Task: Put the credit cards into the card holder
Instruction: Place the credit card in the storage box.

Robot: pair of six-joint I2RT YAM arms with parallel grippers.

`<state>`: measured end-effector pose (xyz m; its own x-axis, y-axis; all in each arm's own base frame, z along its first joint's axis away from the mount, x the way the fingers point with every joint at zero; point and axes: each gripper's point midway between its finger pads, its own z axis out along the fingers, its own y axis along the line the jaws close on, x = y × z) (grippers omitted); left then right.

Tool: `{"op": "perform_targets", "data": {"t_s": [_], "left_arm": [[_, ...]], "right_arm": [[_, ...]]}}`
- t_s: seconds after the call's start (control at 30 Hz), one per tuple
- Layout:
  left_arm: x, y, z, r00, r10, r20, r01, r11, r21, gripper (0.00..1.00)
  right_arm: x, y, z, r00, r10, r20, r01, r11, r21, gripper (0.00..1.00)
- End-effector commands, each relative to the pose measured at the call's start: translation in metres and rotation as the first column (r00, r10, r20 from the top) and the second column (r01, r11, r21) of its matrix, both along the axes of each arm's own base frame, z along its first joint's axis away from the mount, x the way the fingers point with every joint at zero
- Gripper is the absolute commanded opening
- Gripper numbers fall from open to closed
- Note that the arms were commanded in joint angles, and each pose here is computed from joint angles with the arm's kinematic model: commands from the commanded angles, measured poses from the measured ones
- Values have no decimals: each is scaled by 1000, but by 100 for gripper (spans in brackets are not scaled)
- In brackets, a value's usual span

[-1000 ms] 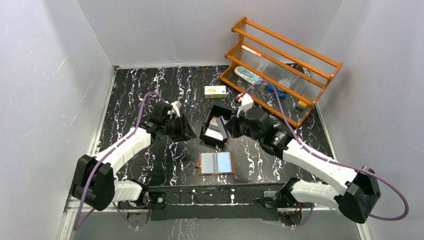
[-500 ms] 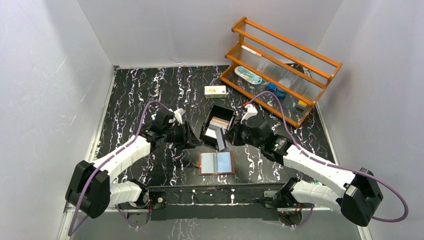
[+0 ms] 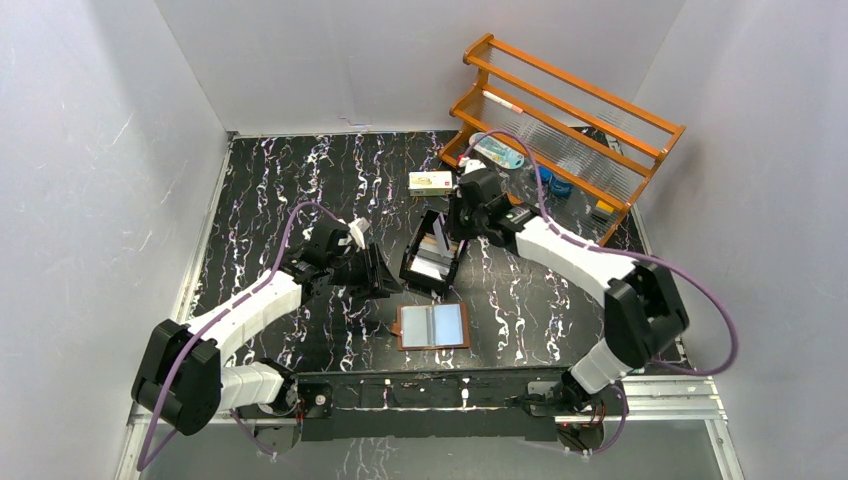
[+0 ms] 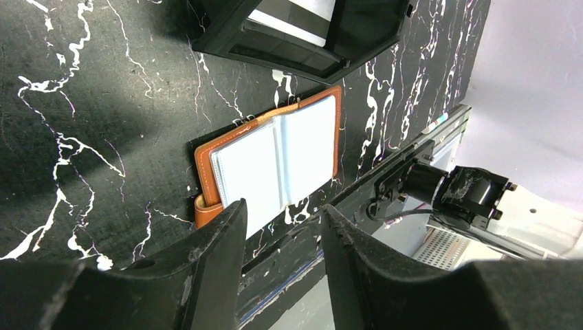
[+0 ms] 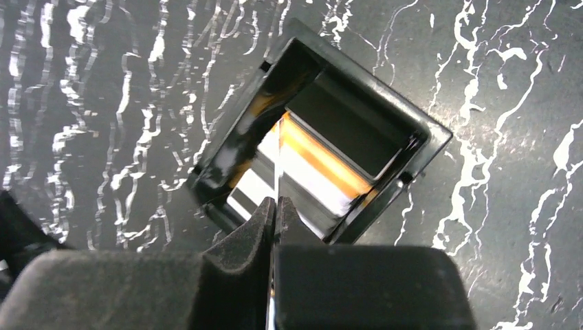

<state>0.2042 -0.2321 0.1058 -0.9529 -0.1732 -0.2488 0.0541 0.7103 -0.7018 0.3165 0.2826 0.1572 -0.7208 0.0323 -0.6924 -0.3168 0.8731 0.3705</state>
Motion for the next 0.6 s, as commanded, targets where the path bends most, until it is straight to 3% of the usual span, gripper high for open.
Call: {"op": "perform_targets", "data": {"t_s": [0.0, 0.27, 0.47, 0.57], "left_arm": [[-2, -1, 9, 1000, -18, 14, 18, 1000, -6, 43], [-2, 1, 6, 1000, -20, 15, 19, 1000, 8, 43], [-2, 2, 0, 1000, -21, 5, 21, 1000, 18, 43], [-2, 2, -2, 1000, -22, 4, 22, 999, 24, 43]], "right_arm": [[13, 7, -6, 997, 67, -36, -69, 995, -66, 8], [19, 13, -21, 993, 74, -94, -82, 993, -90, 14], [19, 11, -21, 993, 66, -99, -74, 994, -81, 12], [21, 9, -20, 994, 60, -94, -68, 994, -88, 6]]}}
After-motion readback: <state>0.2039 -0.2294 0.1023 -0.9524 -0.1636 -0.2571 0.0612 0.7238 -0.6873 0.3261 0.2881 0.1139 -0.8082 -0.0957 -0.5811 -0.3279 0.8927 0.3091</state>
